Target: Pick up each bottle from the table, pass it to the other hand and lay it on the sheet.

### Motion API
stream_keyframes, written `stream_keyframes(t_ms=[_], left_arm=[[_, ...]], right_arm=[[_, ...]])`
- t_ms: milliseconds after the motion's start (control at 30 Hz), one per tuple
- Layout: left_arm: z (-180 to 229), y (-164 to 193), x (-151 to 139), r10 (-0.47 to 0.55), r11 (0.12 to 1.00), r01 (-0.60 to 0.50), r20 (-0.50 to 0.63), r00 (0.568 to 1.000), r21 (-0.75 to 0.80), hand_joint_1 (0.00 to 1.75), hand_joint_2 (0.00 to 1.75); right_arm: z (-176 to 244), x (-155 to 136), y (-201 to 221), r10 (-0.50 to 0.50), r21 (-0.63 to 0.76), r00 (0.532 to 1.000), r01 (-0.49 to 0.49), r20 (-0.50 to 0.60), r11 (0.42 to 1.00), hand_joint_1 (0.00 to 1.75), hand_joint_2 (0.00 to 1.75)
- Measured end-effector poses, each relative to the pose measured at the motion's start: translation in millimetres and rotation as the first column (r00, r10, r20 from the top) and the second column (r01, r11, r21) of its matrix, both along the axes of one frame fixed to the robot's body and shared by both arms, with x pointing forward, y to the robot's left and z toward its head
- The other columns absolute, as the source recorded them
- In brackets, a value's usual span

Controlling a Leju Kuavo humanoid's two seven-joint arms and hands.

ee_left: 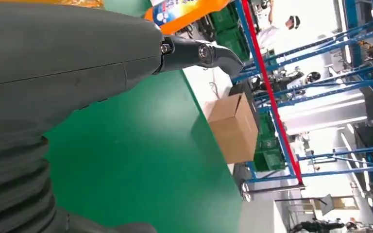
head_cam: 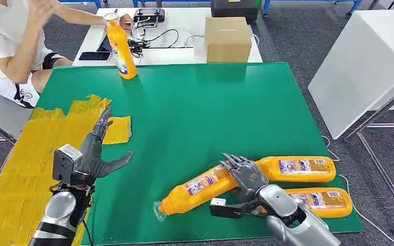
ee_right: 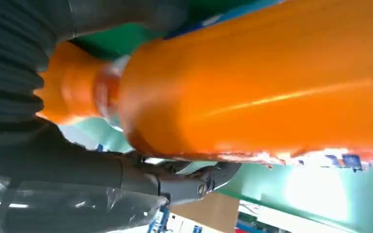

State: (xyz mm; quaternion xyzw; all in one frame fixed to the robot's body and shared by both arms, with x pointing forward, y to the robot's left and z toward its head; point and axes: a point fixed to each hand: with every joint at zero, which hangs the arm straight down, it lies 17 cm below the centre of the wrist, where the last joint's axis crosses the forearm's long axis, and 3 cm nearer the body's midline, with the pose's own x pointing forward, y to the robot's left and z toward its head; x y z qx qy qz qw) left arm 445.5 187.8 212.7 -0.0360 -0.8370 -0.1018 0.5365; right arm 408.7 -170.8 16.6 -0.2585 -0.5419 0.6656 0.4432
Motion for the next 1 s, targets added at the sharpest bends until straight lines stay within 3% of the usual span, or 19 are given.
stream_keyframes(t_ms=[233, 267, 300, 333, 367, 467, 500, 1000], left_arm=[[2, -5, 2, -0.01, 1.0, 0.01, 0.001, 1.0, -0.016, 0.0, 1.75], [3, -5, 2, -0.011, 1.0, 0.011, 0.001, 1.0, -0.018, 0.0, 1.75], [4, -6, 2, -0.012, 1.0, 0.012, 0.002, 1.0, -0.022, 0.0, 1.75], [4, -6, 3, -0.013, 1.0, 0.013, 0.002, 1.0, -0.025, 0.0, 1.75], [5, -7, 3, -0.015, 1.0, 0.015, 0.003, 1.0, -0.025, 0.0, 1.75], [5, -10, 4, -0.022, 0.999, 0.022, 0.001, 1.0, -0.028, 0.0, 1.75], [4, -11, 5, -0.022, 0.999, 0.022, 0.0, 1.0, -0.029, 0.0, 1.75], [4, -11, 7, -0.023, 0.999, 0.023, -0.003, 1.0, -0.037, 0.0, 1.75]], right_arm=[[-3, 18, 7, 0.013, -0.005, 1.0, -0.013, -0.027, 1.0, 1.75, 1.75], [-3, 18, 8, 0.015, -0.002, 0.999, -0.015, -0.03, 1.0, 1.31, 1.75], [-4, 20, 10, 0.017, 0.001, 0.999, -0.017, -0.034, 1.0, 0.56, 1.75], [-5, 21, 11, 0.023, 0.002, 0.999, -0.023, -0.04, 1.0, 0.26, 1.75], [-6, 22, 13, 0.027, 0.004, 0.999, -0.027, -0.046, 1.0, 0.09, 1.75], [-11, 22, 19, 0.041, 0.003, 0.997, -0.041, -0.063, 0.999, 0.09, 1.75], [-12, 22, 21, 0.046, 0.004, 0.997, -0.046, -0.066, 0.999, 0.0, 1.75], [-9, 31, 32, 0.075, -0.045, 0.997, -0.075, -0.017, 0.996, 0.0, 1.75]])
